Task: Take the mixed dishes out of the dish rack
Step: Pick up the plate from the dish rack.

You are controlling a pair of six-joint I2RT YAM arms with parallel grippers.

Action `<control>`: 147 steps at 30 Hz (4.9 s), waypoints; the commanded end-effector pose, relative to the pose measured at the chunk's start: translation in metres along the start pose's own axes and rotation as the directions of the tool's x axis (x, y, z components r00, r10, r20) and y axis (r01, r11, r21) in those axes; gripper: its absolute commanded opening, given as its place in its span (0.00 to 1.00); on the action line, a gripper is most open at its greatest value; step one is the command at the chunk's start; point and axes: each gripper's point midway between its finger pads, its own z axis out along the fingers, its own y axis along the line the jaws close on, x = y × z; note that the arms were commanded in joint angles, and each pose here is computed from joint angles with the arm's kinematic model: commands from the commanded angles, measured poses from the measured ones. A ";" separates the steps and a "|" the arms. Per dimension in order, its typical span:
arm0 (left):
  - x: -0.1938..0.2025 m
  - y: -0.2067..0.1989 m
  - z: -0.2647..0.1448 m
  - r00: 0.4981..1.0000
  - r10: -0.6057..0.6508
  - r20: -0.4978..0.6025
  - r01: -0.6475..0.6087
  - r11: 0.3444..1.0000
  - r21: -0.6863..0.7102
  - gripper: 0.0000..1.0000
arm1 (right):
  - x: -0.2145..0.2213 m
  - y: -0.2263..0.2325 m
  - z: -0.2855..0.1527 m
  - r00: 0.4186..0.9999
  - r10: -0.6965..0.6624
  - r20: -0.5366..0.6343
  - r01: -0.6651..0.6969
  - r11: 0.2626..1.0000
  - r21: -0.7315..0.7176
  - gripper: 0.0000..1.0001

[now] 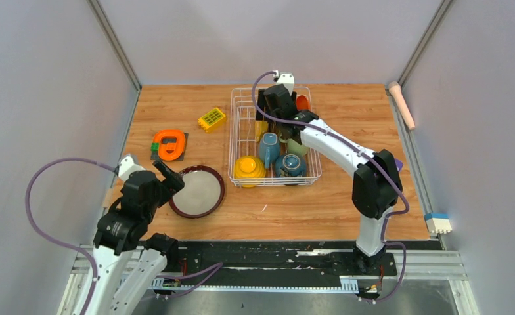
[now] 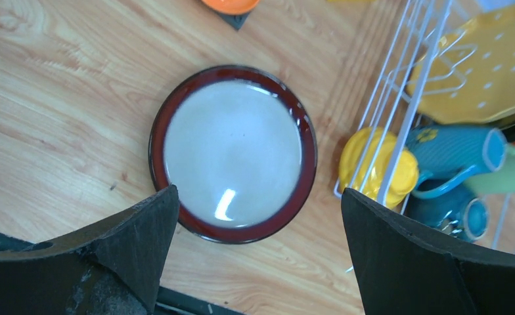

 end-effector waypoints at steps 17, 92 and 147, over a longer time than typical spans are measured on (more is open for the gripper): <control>0.005 -0.010 0.008 0.994 0.106 -0.033 -0.105 0.993 0.046 1.00 | 0.016 0.006 0.056 1.000 -0.003 -0.029 0.005 0.997 0.072 0.40; 0.027 -0.021 0.017 0.988 0.097 -0.122 -0.085 0.991 0.099 1.00 | -0.229 0.000 -0.122 0.821 -0.179 0.543 0.107 0.981 0.161 0.00; 0.147 -0.193 -0.025 0.756 0.320 -0.571 0.434 0.408 0.804 0.58 | 0.046 -0.017 -0.263 0.582 0.717 -0.383 -0.706 0.213 -0.676 0.00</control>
